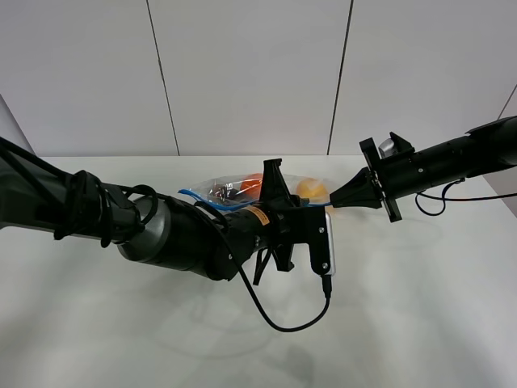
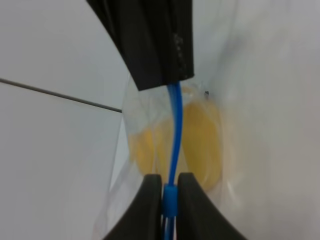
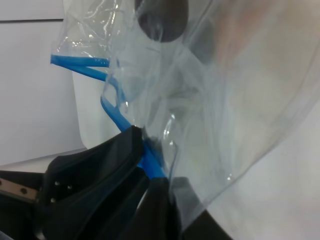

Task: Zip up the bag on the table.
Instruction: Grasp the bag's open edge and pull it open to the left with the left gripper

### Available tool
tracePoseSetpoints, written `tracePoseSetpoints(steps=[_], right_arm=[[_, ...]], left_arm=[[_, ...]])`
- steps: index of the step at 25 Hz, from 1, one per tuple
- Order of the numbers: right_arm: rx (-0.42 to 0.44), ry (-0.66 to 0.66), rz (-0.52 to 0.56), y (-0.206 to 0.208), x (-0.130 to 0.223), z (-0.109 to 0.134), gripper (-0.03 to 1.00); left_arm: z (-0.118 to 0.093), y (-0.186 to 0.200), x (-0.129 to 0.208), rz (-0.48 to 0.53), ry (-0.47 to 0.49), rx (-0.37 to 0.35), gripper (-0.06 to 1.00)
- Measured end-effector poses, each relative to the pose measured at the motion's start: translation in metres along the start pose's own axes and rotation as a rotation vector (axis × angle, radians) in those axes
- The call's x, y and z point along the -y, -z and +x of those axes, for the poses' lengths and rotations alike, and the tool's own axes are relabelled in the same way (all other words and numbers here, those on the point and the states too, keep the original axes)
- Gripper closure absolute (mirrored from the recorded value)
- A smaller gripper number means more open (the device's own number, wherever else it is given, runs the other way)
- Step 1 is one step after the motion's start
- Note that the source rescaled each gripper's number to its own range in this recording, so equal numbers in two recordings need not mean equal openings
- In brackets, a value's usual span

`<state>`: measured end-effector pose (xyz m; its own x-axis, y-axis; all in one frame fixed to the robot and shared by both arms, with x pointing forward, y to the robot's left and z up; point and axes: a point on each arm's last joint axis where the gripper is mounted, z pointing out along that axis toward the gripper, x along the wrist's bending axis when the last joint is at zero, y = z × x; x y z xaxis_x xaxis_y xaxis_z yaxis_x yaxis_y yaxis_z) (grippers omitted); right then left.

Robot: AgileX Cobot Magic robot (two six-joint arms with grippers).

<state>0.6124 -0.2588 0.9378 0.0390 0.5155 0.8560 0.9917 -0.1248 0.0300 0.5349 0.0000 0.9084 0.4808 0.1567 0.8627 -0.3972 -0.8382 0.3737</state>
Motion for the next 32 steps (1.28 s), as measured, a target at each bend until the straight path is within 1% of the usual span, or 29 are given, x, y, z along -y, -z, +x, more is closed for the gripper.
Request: tracePoseSetpoints(steps=[10,16,19,23,32], right_arm=[[-0.001,-0.004,-0.001,0.0,0.0,0.0,0.97],[-0.012,-0.01,-0.011,0.003,-0.001,0.0,0.97],[-0.014,0.009,-0.03,0.008,-0.007,0.003,0.97],[-0.015,0.048,-0.064,0.017,-0.019,0.013,0.97],[0.01,0.084,-0.082,0.025,-0.03,0.024,0.97]], left_arm=[[-0.001,0.0,0.001,0.004,0.02,0.003,0.94],[0.003,-0.001,0.01,0.025,0.025,-0.004,0.94],[0.01,-0.003,0.022,0.051,0.033,-0.022,0.94],[0.02,-0.005,0.042,0.096,0.027,-0.051,0.94],[0.044,-0.007,0.095,0.209,0.051,-0.099,0.94]])
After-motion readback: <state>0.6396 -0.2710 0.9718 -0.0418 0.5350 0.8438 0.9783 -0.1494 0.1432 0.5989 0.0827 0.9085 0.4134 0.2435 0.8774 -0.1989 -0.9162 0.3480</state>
